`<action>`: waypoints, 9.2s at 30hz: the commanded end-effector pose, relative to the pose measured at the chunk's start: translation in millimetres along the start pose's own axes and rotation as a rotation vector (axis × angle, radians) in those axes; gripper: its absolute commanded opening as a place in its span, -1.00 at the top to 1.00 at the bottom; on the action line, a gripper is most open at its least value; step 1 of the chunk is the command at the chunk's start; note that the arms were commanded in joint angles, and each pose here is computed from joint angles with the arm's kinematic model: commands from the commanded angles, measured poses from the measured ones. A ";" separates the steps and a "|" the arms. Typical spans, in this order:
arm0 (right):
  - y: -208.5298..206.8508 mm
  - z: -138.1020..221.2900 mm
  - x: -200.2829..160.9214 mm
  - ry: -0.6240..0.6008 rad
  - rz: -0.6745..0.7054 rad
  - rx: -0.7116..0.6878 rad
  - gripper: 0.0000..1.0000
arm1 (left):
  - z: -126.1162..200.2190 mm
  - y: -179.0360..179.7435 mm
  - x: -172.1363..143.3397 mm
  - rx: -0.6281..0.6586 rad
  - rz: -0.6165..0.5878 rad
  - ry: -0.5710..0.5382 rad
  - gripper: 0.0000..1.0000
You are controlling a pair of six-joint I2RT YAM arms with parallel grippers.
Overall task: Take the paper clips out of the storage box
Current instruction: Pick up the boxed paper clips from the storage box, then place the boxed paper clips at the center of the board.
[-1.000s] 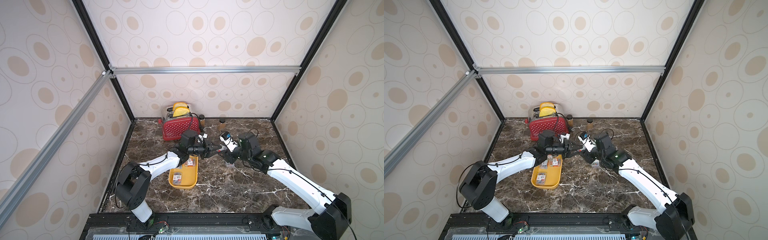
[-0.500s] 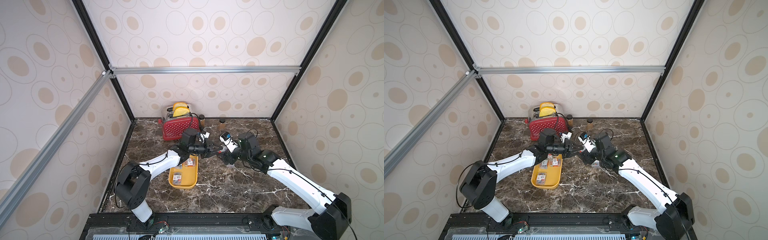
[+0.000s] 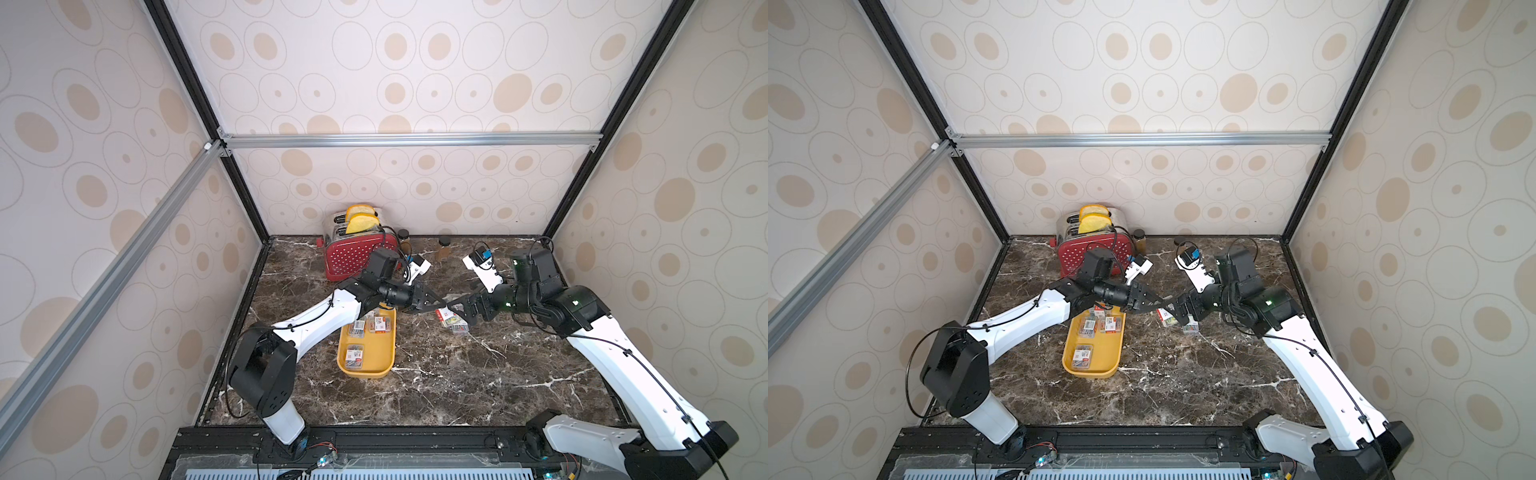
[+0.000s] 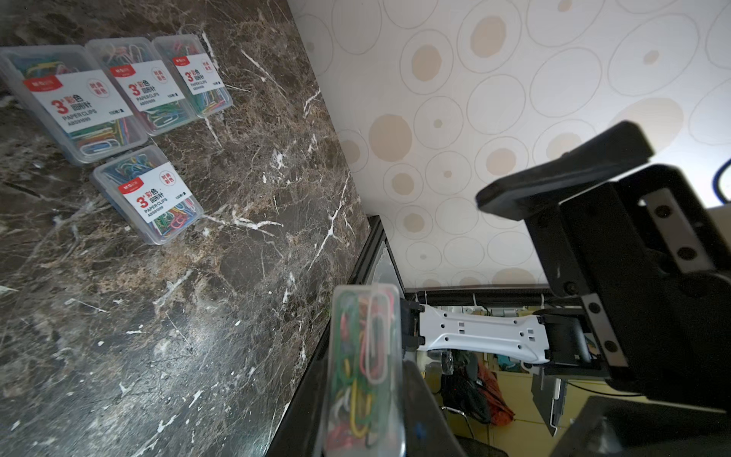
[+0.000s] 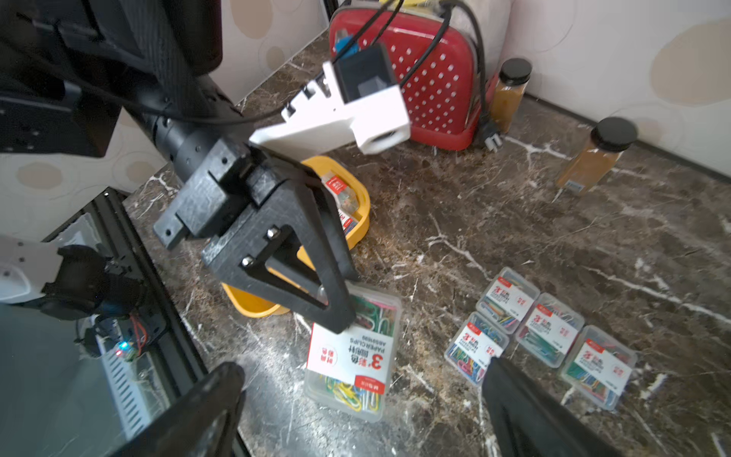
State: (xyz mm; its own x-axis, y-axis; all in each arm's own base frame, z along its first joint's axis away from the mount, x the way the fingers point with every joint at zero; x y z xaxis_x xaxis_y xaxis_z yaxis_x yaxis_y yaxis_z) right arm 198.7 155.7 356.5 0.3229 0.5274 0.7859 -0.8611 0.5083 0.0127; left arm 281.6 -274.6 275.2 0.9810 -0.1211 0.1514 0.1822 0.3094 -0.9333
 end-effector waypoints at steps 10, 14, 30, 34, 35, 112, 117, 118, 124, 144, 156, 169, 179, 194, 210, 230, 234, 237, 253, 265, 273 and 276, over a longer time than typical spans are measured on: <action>4.4 -10.1 -27.2 0.082 -0.060 0.034 -0.89 | -2.0 -5.1 9.1 0.002 -0.084 0.026 0.77; 3.2 -12.1 -29.6 0.102 -0.078 0.021 -0.87 | 0.0 -0.9 13.3 0.017 -0.049 -0.031 0.79; -41.3 -17.6 -35.7 -0.344 -0.720 0.207 -0.81 | 33.5 -26.4 18.0 -0.347 0.051 -0.485 0.83; -51.1 -18.2 -25.0 -0.435 -0.770 0.275 -0.78 | 36.8 -33.8 18.6 -0.417 0.056 -0.508 0.83; -52.9 -18.6 -21.8 -0.447 -0.773 0.287 -0.77 | 37.2 -34.5 19.1 -0.426 0.059 -0.512 0.82; -35.1 -71.8 -27.4 -0.169 -0.478 0.820 0.71 | 59.7 -17.8 -9.3 -0.005 -0.423 0.043 -0.45; -33.0 -72.1 -25.5 -0.171 -0.469 0.829 0.72 | 56.6 -18.7 -0.7 -0.015 -0.457 0.015 -0.41; -32.7 -72.6 -25.4 -0.171 -0.467 0.830 0.71 | 55.5 -18.0 1.0 -0.017 -0.457 0.014 -0.39; -33.9 -77.3 -26.4 -0.163 -0.475 0.833 0.71 | 51.0 -19.8 9.0 -0.069 -0.459 0.013 -0.12; -45.4 -87.9 -17.0 -0.171 -0.483 0.830 0.70 | 38.3 -4.7 8.4 -0.138 -0.368 0.119 0.47; -50.9 -88.6 -7.1 -0.169 -0.485 0.803 0.32 | 35.6 -2.9 11.0 -0.102 -0.368 0.109 0.84; -62.0 -79.4 -5.3 -0.154 -0.524 0.695 -0.57 | 37.0 -2.2 15.9 -0.023 -0.375 0.045 1.00; -71.2 -47.8 -14.0 0.044 -0.836 0.347 -0.69 | 43.3 0.5 28.1 0.138 -0.452 -0.214 1.00; -80.6 -63.2 -26.7 -0.049 -1.185 0.166 -0.73 | 15.0 2.0 36.0 0.323 -0.612 -0.417 1.00; -82.9 -96.0 -19.4 -0.069 -1.247 0.165 -0.78 | 1.3 -2.9 30.1 0.333 -0.632 -0.462 1.00; -82.0 -106.8 -15.1 -0.080 -1.280 0.248 -0.33 | 9.6 -13.5 19.0 0.249 -0.719 -0.502 1.00; -80.9 -107.9 -14.3 -0.075 -1.280 0.280 -0.32 | 14.0 -17.8 16.2 0.242 -0.741 -0.517 1.00; -80.8 -107.9 -10.0 -0.087 -1.249 0.309 -0.32 | 17.0 -22.1 14.2 0.238 -0.755 -0.519 1.00; -70.6 -96.5 2.4 -0.059 -1.142 0.468 -0.59 | 33.0 -34.8 5.5 0.227 -0.781 -0.494 1.00; -65.5 -91.0 7.0 -0.084 -1.135 0.468 -0.21 | 34.3 -38.7 6.0 0.200 -0.765 -0.511 1.00; -63.5 -89.6 8.7 -0.060 -1.123 0.450 0.22 | 32.5 -36.5 7.7 0.205 -0.759 -0.503 0.96; -64.7 -89.1 9.1 -0.040 -1.094 0.429 0.38 | 33.2 -36.8 5.5 0.202 -0.758 -0.491 0.57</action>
State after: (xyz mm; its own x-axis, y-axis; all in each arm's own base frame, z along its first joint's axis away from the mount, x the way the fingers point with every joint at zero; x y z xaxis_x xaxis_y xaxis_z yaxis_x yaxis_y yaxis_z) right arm 299.4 184.1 295.0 0.9732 -0.1349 0.1864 -0.1181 0.4022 0.9079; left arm 284.6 -255.7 302.4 0.5387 0.0094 0.8424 0.7254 0.5033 -0.4695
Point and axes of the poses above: each gripper's point midway between its finger pads, its own z axis back along the fingers, its own y axis along the line the jaws close on, x = y × z, the point moved 10 cm from there along z, back along the fingers, and after that the axes turned 13 degrees about z, right-handed, at the moved point
